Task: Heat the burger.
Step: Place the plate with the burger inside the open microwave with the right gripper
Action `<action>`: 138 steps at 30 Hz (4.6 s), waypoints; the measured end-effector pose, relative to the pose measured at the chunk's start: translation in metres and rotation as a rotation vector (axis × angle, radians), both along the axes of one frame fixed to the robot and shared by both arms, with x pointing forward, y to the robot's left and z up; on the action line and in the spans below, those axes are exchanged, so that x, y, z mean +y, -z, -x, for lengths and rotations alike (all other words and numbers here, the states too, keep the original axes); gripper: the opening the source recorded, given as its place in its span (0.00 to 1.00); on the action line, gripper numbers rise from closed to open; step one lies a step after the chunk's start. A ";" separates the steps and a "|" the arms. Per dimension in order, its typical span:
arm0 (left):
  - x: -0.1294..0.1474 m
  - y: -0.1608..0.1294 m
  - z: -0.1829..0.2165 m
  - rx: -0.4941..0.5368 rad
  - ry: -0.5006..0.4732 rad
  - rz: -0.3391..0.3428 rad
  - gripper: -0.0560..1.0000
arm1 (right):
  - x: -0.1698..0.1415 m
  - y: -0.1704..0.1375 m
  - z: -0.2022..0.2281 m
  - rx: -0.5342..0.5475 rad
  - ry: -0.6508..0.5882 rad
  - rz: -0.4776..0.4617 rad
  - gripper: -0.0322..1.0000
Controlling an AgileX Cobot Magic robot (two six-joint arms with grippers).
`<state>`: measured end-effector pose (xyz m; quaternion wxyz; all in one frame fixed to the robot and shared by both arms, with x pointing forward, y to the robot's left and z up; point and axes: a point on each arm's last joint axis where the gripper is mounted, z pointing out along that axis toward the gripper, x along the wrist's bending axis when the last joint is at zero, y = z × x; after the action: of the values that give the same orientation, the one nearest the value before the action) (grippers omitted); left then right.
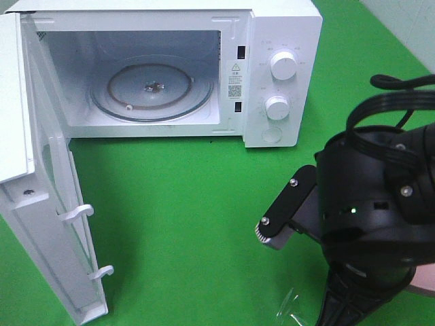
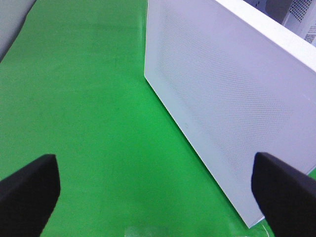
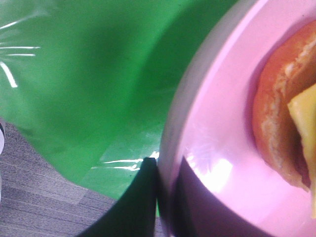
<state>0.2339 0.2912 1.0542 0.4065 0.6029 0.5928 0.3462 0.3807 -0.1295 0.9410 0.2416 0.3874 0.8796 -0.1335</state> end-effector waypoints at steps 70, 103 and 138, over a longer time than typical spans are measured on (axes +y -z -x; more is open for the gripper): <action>0.000 0.000 0.000 0.000 0.000 0.000 0.97 | 0.040 0.001 -0.019 0.017 -0.975 -0.011 0.08; 0.000 0.000 0.000 0.000 0.000 0.000 0.97 | 0.021 0.004 -0.057 0.093 -1.303 -0.075 0.08; 0.000 0.000 0.000 0.000 0.000 0.000 0.97 | 0.025 0.001 -0.063 0.044 -1.400 -0.165 0.08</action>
<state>0.2339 0.2912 1.0542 0.4065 0.6029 0.5928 0.3462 0.4439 -0.1050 0.9401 0.2228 -0.2552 0.9341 0.1124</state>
